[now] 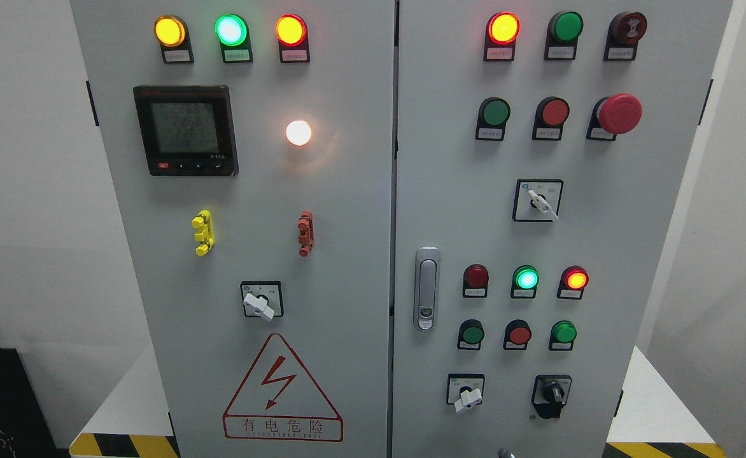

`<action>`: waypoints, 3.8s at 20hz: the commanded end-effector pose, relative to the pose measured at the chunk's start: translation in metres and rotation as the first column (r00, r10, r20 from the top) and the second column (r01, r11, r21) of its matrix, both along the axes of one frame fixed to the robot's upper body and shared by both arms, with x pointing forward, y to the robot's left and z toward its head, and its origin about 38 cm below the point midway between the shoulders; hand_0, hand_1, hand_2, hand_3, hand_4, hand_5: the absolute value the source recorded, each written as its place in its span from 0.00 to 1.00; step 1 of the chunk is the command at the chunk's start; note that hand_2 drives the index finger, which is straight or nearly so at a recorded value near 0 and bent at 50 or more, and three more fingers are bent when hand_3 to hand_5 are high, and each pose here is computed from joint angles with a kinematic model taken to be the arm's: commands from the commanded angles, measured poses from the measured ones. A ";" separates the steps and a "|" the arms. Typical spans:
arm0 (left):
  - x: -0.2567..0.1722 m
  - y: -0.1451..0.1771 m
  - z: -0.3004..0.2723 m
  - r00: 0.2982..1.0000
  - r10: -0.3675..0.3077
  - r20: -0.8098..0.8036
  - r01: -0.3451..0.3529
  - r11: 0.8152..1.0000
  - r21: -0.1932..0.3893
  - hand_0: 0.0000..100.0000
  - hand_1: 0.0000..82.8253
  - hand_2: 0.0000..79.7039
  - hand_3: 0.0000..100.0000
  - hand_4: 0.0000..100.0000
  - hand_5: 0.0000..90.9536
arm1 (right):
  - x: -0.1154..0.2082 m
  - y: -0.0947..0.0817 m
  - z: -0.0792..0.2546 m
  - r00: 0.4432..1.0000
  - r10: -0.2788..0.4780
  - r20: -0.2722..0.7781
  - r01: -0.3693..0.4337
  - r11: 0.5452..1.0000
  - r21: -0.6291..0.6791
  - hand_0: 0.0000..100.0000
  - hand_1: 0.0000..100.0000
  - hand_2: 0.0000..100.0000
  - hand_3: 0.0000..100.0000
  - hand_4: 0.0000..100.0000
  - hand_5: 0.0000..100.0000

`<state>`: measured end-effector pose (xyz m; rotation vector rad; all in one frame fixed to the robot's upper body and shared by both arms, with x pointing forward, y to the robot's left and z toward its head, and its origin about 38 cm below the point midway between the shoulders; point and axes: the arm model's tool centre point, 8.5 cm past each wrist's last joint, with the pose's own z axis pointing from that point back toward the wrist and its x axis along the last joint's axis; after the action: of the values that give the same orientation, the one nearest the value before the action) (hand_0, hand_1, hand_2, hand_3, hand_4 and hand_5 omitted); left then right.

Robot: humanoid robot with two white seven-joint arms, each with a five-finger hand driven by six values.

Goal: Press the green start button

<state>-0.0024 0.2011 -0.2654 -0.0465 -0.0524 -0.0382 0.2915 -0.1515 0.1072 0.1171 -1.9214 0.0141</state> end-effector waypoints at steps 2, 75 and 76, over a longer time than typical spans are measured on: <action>0.000 0.000 0.000 1.000 0.000 0.001 0.000 1.000 0.000 0.12 0.67 0.00 0.00 0.00 0.00 | 0.000 0.001 -0.001 1.000 0.002 -0.004 -0.002 1.000 0.000 0.00 0.12 0.00 0.00 0.00 0.00; 0.000 0.000 0.000 1.000 0.000 0.001 0.000 1.000 0.000 0.12 0.67 0.00 0.00 0.00 0.00 | 0.077 -0.050 0.092 0.853 -0.168 0.493 0.502 0.519 -0.692 0.53 0.32 0.00 0.64 0.64 0.65; 0.000 0.000 0.000 1.000 0.000 0.001 0.000 1.000 0.000 0.12 0.67 0.00 0.00 0.00 0.00 | 0.078 -0.049 0.093 0.853 -0.165 0.495 0.501 0.520 -0.691 0.53 0.32 0.00 0.64 0.64 0.66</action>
<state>-0.0026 0.2011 -0.2654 -0.0465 -0.0520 -0.0382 0.3633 -0.1978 0.1954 -0.9363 -2.1004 0.6886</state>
